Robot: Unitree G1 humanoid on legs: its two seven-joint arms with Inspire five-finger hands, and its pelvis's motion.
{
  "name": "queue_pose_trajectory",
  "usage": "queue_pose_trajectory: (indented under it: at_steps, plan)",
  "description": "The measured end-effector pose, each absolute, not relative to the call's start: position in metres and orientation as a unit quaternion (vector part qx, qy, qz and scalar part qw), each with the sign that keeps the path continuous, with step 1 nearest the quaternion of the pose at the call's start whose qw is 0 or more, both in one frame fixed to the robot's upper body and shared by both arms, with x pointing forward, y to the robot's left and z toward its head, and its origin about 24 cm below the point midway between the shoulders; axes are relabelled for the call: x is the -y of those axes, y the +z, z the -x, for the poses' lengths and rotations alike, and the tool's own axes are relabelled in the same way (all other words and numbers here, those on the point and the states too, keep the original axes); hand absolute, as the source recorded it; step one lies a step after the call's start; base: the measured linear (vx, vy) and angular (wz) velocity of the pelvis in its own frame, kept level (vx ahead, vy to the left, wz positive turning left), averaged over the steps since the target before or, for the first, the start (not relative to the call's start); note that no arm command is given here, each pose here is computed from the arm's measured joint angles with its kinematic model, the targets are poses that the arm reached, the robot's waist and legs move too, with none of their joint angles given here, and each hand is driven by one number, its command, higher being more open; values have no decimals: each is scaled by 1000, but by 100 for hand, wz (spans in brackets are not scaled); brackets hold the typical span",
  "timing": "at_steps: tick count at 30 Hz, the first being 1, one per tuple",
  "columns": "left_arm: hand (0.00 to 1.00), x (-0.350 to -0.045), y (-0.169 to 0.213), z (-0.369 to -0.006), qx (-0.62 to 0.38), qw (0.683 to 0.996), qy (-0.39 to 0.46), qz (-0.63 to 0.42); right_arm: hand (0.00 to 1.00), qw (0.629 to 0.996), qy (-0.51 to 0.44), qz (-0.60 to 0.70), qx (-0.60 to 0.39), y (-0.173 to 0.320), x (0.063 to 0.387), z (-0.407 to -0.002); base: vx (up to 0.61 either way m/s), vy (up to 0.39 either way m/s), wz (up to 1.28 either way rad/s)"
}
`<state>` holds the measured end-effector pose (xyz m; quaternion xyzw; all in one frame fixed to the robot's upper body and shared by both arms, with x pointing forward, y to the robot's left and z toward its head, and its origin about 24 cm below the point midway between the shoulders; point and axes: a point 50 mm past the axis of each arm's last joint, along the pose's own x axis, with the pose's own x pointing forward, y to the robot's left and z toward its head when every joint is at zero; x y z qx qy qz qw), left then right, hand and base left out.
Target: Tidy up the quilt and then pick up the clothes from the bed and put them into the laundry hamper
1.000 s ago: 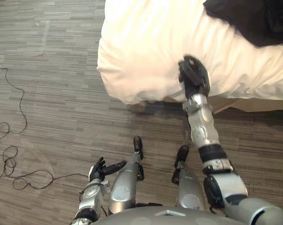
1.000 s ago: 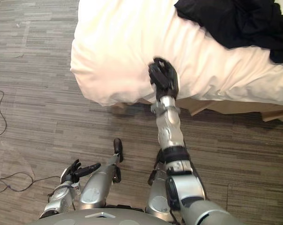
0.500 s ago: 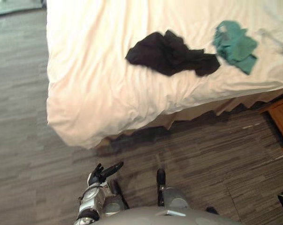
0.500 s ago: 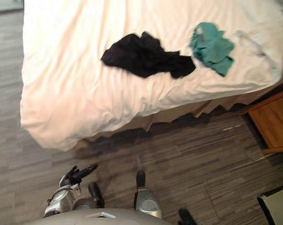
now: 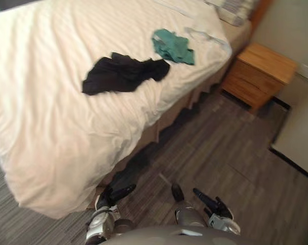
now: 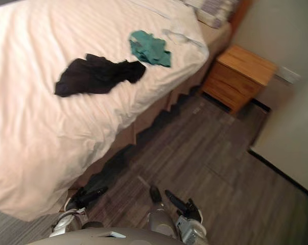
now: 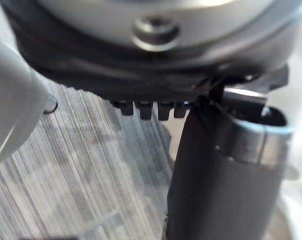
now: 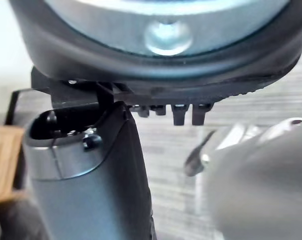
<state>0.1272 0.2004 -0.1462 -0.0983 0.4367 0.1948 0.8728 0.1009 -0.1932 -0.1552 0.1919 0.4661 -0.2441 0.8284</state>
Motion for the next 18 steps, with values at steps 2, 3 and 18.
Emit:
queue_pose_trajectory:
  at_steps: [2,3,18]
  plan:
    - [100,-201,-149,-122,-455,869,178,71,100,831,-254,-185,-459,-153,201,-103,-57,212,-154]
    - [100,-198,-150,-121,-461,869,167,66,100,834,-252,-162,-464,-153,206,-101,17,166,-147]
    - [100,-174,-155,-128,-495,865,77,-39,100,797,-269,-106,-530,-165,214,-72,-20,-13,-80]
